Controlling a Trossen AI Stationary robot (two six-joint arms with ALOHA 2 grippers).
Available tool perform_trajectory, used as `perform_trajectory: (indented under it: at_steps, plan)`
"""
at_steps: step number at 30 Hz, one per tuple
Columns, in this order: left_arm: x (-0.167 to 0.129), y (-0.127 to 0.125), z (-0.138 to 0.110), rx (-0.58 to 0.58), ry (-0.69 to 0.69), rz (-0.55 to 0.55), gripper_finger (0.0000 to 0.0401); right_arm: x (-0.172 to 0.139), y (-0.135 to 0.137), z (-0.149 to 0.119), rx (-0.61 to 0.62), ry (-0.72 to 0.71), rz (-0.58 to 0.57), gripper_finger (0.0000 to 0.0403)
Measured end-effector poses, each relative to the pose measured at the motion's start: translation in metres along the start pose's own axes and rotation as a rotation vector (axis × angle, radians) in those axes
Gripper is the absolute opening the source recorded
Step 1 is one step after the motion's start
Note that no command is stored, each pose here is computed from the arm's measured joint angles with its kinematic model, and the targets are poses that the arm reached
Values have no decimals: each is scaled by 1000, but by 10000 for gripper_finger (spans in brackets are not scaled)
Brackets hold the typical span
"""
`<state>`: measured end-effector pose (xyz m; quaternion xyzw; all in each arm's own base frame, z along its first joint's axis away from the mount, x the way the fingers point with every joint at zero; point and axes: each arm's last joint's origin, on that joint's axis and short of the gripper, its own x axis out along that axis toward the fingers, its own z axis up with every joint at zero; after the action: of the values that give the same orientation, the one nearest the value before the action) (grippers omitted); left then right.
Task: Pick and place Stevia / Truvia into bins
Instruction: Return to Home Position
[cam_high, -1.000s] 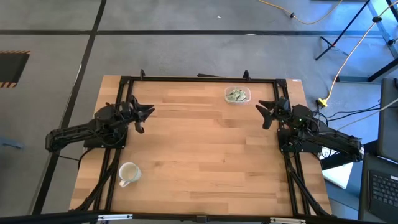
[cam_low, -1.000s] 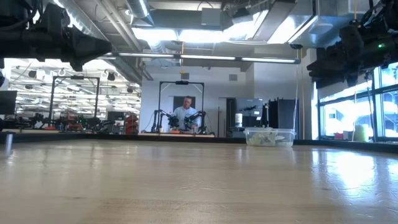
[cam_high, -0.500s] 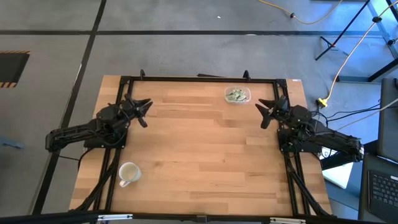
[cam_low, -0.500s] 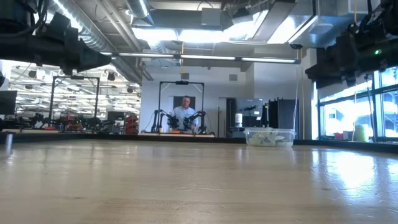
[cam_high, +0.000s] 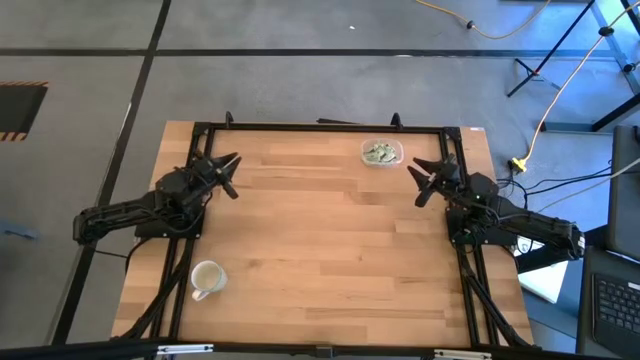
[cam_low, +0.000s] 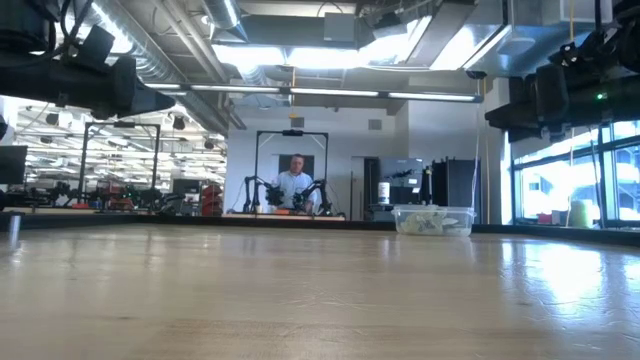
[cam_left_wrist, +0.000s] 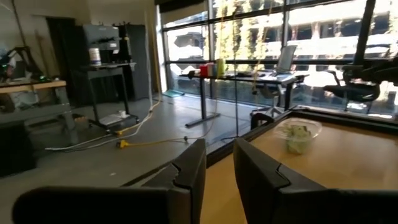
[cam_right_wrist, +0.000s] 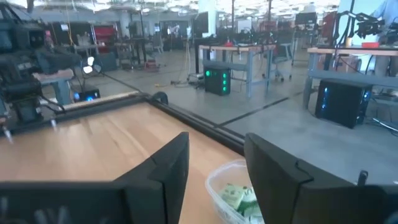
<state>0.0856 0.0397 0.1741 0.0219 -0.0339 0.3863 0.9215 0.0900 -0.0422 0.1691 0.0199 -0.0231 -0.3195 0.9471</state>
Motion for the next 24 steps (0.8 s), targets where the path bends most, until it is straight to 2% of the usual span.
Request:
perform_trajectory:
  at_steps: [4, 24]
  plan:
    - [0, 1, -1, 23, 14, 30, 77, 0, 0, 0, -4, 5, 2, 159]
    - [0, 1, -1, 23, 13, 24, 77, 0, 0, 0, 26, 5, 4, 159]
